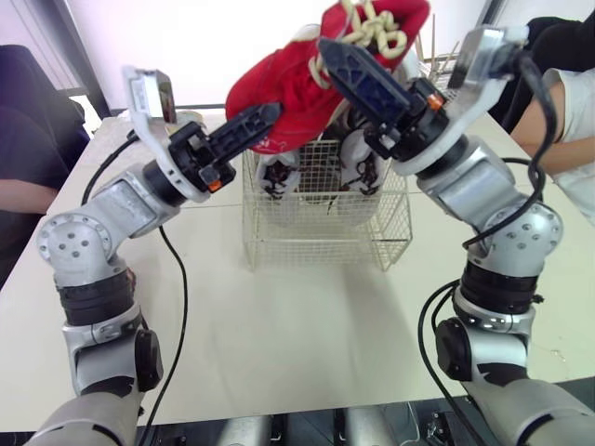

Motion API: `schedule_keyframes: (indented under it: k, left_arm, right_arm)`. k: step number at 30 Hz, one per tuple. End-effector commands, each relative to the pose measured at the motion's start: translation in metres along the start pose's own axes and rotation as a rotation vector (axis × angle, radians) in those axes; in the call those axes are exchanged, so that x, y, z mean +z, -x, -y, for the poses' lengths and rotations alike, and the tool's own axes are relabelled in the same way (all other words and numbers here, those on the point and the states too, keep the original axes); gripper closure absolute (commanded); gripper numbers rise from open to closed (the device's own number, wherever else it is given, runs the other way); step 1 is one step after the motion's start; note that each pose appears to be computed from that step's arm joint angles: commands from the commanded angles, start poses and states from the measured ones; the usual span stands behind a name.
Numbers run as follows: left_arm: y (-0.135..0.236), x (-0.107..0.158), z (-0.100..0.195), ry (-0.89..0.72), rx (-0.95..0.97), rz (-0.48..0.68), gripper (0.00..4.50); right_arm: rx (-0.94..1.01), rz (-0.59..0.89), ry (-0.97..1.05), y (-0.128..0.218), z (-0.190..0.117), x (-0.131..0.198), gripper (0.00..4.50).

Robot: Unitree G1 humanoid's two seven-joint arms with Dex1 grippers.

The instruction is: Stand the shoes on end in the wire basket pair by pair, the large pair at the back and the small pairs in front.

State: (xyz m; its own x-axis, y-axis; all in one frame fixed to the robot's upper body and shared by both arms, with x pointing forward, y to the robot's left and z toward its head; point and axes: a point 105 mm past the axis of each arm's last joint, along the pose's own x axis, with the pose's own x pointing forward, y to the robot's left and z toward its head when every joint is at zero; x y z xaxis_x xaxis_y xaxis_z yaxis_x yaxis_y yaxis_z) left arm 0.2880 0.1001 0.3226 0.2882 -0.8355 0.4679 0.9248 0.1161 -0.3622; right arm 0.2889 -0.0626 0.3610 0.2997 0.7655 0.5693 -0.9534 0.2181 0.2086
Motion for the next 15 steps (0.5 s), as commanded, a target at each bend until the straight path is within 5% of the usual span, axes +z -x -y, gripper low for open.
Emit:
schedule_keyframes:
  k: [1, 6, 9, 15]
  left_arm:
    - [-0.001, 0.003, 0.008, -0.027, -0.016, 0.015, 4.24]
    - [0.000, 0.002, 0.008, -0.028, -0.005, 0.020, 4.24]
    - [0.001, -0.002, 0.008, -0.027, -0.008, 0.002, 4.24]
    - [0.019, -0.020, -0.002, -0.110, 0.066, -0.192, 1.37]
  right_arm:
    - [0.069, 0.028, 0.013, -0.007, -0.016, 0.007, 1.36]
    - [0.077, 0.020, 0.007, -0.006, -0.017, 0.006, 3.55]
    - [0.069, 0.011, 0.017, -0.004, -0.015, 0.007, 3.76]
    - [0.064, -0.096, 0.100, 0.002, -0.014, 0.006, 3.76]
